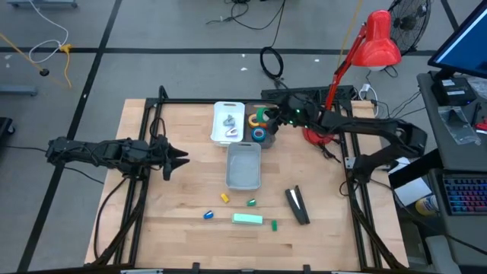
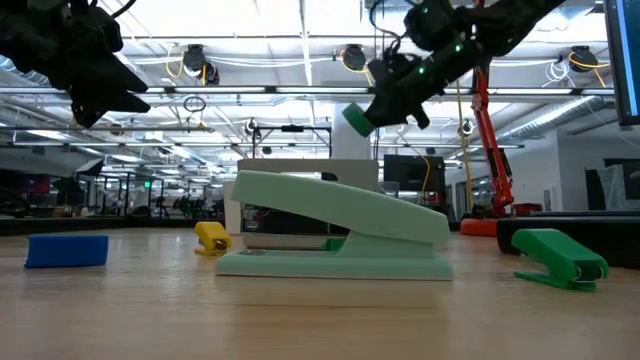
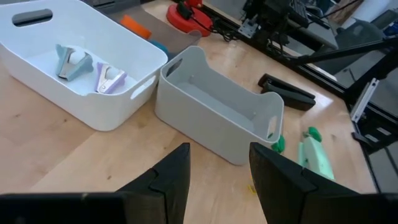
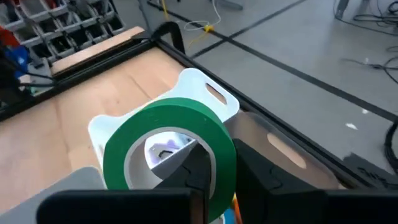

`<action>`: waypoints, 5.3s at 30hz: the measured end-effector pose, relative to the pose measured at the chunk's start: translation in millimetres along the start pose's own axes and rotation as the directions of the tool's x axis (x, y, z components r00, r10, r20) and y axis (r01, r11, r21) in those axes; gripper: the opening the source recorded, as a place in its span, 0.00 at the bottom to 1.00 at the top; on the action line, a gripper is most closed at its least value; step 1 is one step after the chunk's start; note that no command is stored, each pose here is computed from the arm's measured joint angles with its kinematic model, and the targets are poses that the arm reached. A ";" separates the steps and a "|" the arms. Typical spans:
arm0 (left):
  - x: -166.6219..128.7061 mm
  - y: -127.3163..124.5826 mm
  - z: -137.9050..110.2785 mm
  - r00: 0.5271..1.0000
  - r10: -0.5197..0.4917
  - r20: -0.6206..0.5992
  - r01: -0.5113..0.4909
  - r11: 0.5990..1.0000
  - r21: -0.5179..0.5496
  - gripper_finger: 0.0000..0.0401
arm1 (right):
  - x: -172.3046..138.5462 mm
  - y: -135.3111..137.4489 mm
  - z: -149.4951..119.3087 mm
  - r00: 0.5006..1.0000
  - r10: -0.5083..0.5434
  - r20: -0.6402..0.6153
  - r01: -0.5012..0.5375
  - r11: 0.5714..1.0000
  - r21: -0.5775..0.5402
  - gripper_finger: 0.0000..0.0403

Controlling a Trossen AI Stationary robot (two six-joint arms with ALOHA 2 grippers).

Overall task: Pick and place Stapler, Stapler remover, tape
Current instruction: Put the green tape into the black bin, then put the black stapler into the gray bin

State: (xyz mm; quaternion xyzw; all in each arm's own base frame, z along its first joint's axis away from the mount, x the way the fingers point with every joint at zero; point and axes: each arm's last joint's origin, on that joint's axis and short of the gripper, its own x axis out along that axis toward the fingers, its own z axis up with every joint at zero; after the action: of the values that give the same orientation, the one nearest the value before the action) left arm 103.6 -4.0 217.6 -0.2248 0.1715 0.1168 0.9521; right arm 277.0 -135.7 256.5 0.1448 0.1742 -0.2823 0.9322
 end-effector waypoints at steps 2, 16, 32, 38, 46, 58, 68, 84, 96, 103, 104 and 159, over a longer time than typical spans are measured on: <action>0.0 0.0 0.1 1.000 0.001 0.001 -0.001 1.000 0.003 0.41 | 10.3 -4.0 -3.7 1.000 0.007 -0.007 -0.007 1.000 -0.015 0.09; 0.0 0.0 0.1 1.000 0.001 0.002 -0.001 1.000 -0.027 0.41 | 51.8 -34.9 -35.4 0.984 0.075 -0.164 -0.082 0.996 -0.035 0.09; 0.0 -0.3 0.7 1.000 -0.002 0.008 0.002 0.999 -0.034 0.41 | 62.5 -37.9 -59.8 0.941 0.109 -0.319 -0.125 0.992 -0.031 0.10; 0.0 -0.3 0.7 1.000 -0.002 0.008 0.002 0.999 -0.033 0.41 | 61.4 -33.4 -63.2 0.928 0.128 -0.349 -0.153 0.987 -0.045 0.10; 0.0 -0.3 0.7 1.000 -0.002 0.008 0.002 1.000 -0.030 0.41 | 60.3 -31.7 -66.3 0.917 0.127 -0.379 -0.156 0.987 -0.047 0.11; 0.0 -0.3 0.7 1.000 -0.002 0.008 0.002 1.000 -0.029 0.41 | 59.8 -32.0 -67.5 0.912 0.123 -0.391 -0.152 0.987 -0.045 0.22; 0.0 -0.3 0.7 1.000 -0.001 0.008 0.002 1.000 -0.029 0.41 | 59.4 -32.0 -67.6 0.911 0.122 -0.394 -0.152 0.987 -0.045 0.29; -0.1 -0.4 0.7 1.000 -0.002 0.008 0.002 1.000 -0.016 0.41 | 22.8 -19.6 -24.9 0.961 0.168 -0.221 -0.188 0.979 -0.074 0.34; -0.1 -0.4 0.5 1.000 -0.006 0.004 0.006 1.000 0.031 0.41 | -66.4 32.4 -18.0 0.888 0.299 -0.349 -0.309 0.951 0.029 0.29; -0.1 -0.3 0.3 1.000 -0.004 0.001 0.004 0.999 0.034 0.41 | -107.0 60.2 -44.7 0.752 0.326 -0.573 -0.220 0.943 0.249 0.29; -0.1 -0.1 0.1 1.000 -0.003 -0.001 0.003 0.999 0.035 0.41 | -110.9 63.4 -48.2 0.733 0.326 -0.597 -0.201 0.942 0.268 0.29; -0.1 -0.5 -1.1 0.999 -0.026 -0.025 0.028 0.994 0.102 0.41 | -129.9 85.0 -167.5 0.424 0.434 -0.795 0.332 0.742 0.583 0.29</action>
State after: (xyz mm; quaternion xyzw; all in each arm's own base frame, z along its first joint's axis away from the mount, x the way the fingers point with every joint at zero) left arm 103.4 -5.0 216.8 -0.1795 0.1854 0.0925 0.9617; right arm 184.1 55.7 173.5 0.6012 0.5264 -0.1695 0.5768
